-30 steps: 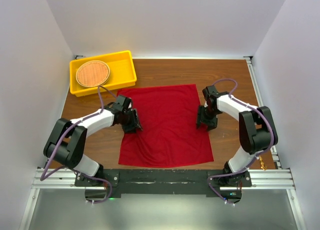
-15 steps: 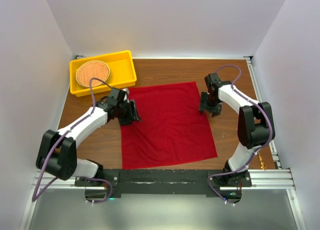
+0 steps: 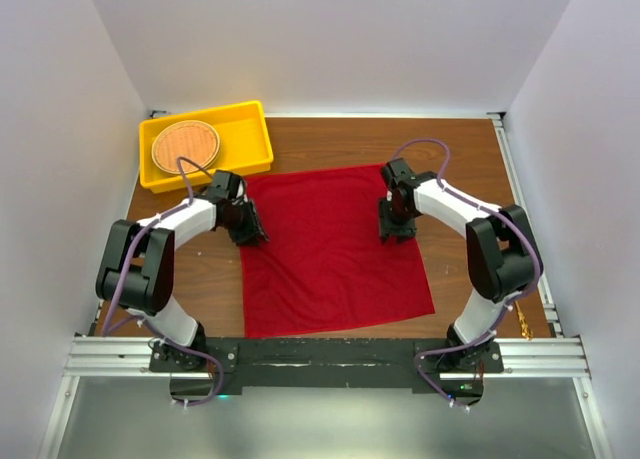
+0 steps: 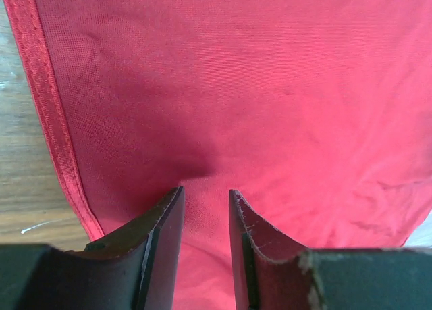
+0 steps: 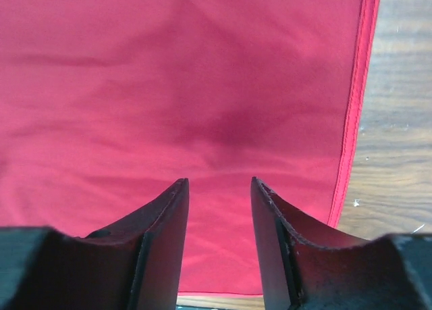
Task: Fold the napkin, place the utensils inside, and roll it up
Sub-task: Flatten the napkin out, then fold the napkin
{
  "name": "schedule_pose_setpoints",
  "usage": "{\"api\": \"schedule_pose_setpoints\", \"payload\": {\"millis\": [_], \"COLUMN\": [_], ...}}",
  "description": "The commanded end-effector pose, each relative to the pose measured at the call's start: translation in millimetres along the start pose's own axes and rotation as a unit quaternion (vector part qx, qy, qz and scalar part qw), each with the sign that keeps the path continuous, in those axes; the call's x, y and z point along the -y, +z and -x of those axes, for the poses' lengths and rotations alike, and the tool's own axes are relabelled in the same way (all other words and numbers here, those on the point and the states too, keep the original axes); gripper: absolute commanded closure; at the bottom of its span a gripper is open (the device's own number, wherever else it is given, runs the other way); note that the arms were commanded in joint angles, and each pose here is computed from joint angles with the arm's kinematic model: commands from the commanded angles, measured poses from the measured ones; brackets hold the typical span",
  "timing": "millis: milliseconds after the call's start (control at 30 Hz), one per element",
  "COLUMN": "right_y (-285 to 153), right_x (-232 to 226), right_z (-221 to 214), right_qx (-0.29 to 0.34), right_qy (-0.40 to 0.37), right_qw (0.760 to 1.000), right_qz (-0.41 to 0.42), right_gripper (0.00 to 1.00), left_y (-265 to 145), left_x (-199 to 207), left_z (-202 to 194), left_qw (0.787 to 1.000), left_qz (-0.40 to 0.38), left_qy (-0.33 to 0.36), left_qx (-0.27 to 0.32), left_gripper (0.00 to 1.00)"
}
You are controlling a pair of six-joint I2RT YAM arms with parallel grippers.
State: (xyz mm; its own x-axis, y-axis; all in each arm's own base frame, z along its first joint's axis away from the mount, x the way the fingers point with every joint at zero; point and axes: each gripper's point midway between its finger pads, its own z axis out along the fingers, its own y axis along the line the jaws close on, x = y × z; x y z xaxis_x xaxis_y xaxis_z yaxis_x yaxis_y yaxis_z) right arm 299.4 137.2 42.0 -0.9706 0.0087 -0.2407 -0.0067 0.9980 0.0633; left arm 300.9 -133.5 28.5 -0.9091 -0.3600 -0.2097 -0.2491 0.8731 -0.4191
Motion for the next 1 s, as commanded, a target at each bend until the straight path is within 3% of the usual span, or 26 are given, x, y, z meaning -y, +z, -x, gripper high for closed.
{"api": "schedule_pose_setpoints", "payload": {"millis": [0, 333, 567, 600, 667, 800, 833, 867, 967], "right_y": [18, 43, 13, 3, -23, -56, -62, -61, -74], "right_x": [8, 44, 37, 32, 17, -49, -64, -76, -133], "right_z": [-4, 15, 60, 58, 66, 40, 30, 15, -31], "right_qx": [-0.01, -0.027, 0.02, 0.025, 0.057, 0.099, 0.102, 0.095, 0.095], "right_qy": [0.022, 0.07, 0.034, 0.013, -0.012, -0.117, -0.137, -0.159, -0.236], "right_qw": [1.0, 0.997, 0.998, 0.998, 0.997, 0.988, 0.985, 0.982, 0.96], "right_qz": [-0.008, -0.029, -0.041, -0.052, -0.044, 0.01, 0.031, 0.046, 0.116], "right_gripper": [0.55, 0.53, 0.45, 0.38, 0.34, 0.27, 0.18, 0.19, 0.37], "left_y": [2, 18, 0, -9, -34, -91, -103, -123, -171], "left_x": [12, 18, 31, 37, 46, 47, 46, 43, 27], "left_z": [16, 2, 25, 38, 48, 80, 85, 85, 95], "left_qw": [1.0, 0.999, 0.999, 0.999, 0.998, 0.989, 0.986, 0.983, 0.964], "left_qz": [-0.021, -0.047, -0.042, -0.04, -0.038, 0.003, 0.01, 0.017, 0.049], "left_qy": [0.019, -0.003, 0.016, 0.023, 0.03, 0.021, 0.014, -0.001, -0.07], "left_qx": [0.014, -0.026, -0.003, 0.018, 0.045, 0.144, 0.164, 0.185, 0.252], "left_gripper": [0.62, 0.61, 0.55, 0.54, 0.52, 0.48, 0.47, 0.47, 0.45]}}
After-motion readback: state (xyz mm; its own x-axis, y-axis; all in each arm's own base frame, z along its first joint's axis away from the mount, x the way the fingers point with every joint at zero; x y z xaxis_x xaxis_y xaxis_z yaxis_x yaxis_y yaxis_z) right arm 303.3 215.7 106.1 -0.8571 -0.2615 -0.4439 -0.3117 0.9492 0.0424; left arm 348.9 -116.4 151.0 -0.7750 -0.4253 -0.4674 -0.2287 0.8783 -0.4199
